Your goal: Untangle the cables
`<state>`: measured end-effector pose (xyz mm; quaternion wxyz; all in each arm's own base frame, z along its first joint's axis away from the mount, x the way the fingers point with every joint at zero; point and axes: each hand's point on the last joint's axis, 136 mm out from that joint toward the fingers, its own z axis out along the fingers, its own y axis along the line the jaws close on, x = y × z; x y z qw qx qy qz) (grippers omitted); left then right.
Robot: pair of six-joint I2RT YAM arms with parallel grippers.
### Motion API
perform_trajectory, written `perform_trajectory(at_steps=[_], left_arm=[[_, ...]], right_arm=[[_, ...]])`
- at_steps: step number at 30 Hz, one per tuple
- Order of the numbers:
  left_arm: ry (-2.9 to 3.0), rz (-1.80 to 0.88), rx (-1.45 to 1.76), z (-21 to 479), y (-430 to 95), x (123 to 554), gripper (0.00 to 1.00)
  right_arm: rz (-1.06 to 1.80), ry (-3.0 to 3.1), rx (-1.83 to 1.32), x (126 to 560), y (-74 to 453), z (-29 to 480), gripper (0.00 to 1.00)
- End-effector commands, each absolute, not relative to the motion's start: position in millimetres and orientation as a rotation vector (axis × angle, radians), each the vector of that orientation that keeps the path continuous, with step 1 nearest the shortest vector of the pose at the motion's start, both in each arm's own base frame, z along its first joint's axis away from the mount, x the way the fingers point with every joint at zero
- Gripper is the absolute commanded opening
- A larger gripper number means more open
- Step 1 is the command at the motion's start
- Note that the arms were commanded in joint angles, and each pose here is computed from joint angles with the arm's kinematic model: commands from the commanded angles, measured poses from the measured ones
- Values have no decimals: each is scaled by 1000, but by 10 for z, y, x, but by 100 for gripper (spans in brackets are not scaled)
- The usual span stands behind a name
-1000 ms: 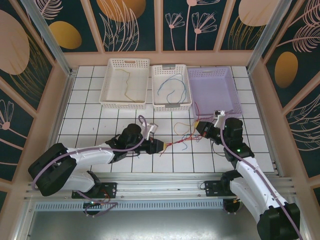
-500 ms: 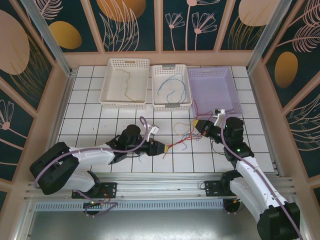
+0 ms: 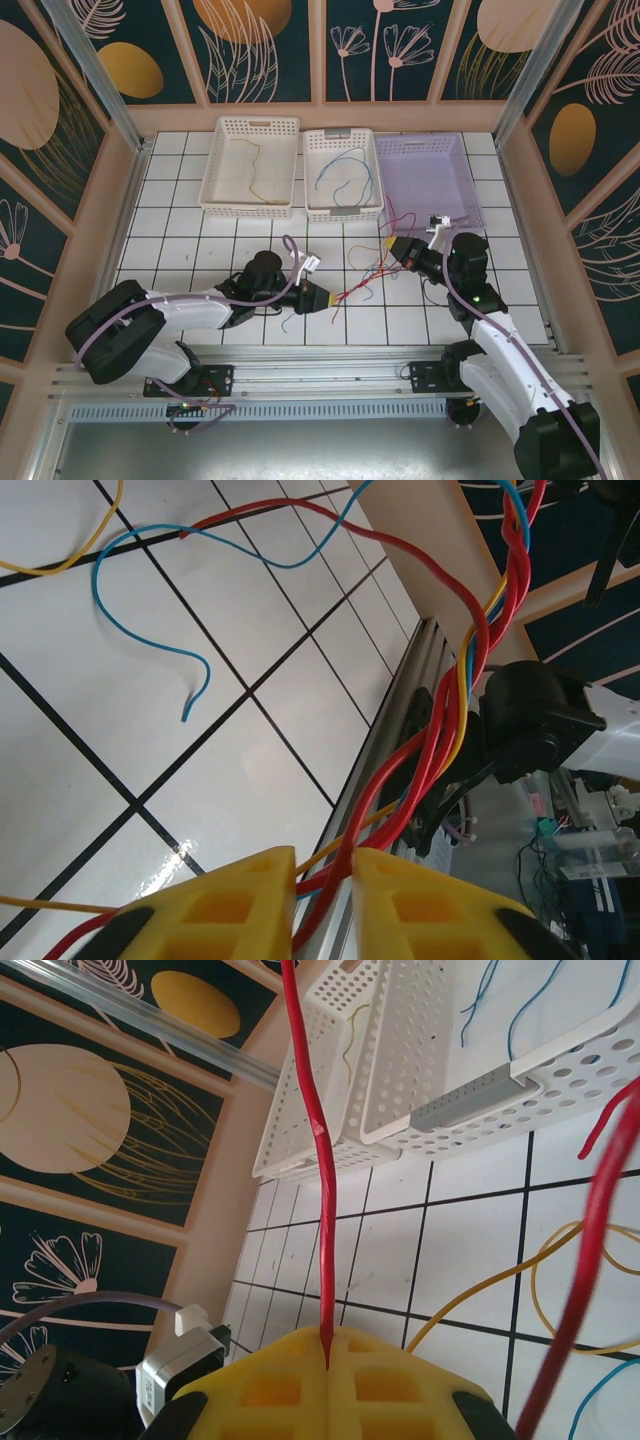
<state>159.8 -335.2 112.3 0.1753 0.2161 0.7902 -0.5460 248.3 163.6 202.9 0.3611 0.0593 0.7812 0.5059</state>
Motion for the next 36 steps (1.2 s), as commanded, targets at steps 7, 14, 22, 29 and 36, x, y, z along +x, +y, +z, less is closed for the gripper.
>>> perform_trajectory(at_steps=[7,14,22,29,36], left_arm=[[2203,-1418,659,1120,-3346,1713,0],[2172,-1226,566,1285,-3281,2027,0],[2076,-1229,500,1700,-3361,2216,0],[2021,-1258,303,2064,-3287,2369,0],[1870,-1461,193,2538,-3268,2302,0]], right_arm=[[1303,1966,119,2497,1649,2192,0],[1254,2001,154,2514,1596,2057,17],[1252,1985,137,2455,1583,2074,63],[1362,1909,65,2264,1687,2225,67],[1455,1887,-26,2040,2040,2068,61]])
